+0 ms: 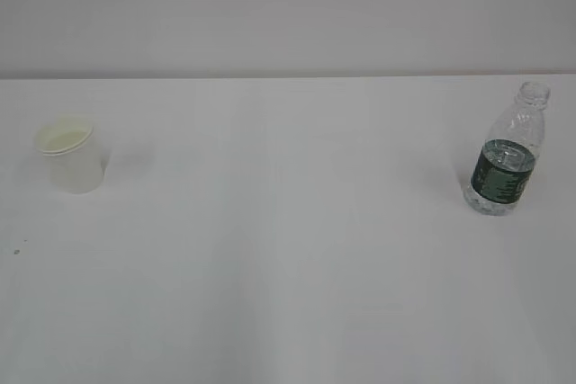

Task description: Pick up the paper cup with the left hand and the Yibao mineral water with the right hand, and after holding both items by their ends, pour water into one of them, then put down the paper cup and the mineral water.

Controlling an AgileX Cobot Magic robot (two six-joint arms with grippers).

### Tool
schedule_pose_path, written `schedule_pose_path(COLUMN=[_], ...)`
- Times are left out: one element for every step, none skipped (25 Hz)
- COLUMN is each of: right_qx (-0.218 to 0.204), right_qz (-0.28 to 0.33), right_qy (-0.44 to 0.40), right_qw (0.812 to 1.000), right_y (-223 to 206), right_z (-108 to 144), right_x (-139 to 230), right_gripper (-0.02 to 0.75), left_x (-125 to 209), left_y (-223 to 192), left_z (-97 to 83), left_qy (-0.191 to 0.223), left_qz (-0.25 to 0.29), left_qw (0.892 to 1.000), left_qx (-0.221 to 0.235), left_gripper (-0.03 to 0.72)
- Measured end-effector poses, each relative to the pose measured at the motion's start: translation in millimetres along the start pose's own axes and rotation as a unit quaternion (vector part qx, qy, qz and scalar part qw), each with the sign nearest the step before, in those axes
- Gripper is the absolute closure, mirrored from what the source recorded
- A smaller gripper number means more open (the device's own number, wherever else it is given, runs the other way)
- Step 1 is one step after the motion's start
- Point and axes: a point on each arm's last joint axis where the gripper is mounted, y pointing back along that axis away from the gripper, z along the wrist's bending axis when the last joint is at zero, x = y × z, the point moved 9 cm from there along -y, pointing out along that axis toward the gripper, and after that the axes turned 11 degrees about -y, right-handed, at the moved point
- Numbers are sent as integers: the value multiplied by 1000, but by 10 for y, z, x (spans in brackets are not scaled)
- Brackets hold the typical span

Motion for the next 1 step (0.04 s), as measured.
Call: schedule_pose_path(right_qx=[1], right_qz=[0], right_qy=[0], right_qw=[1000], right_y=[0], right_z=[-3], right_x=[0], right_gripper=[178], left_x=[0], left_y=[0], left_z=[0], left_qy=[0], left_qz=[0], left_qw=[1000], left_qx=[0], left_gripper=[168])
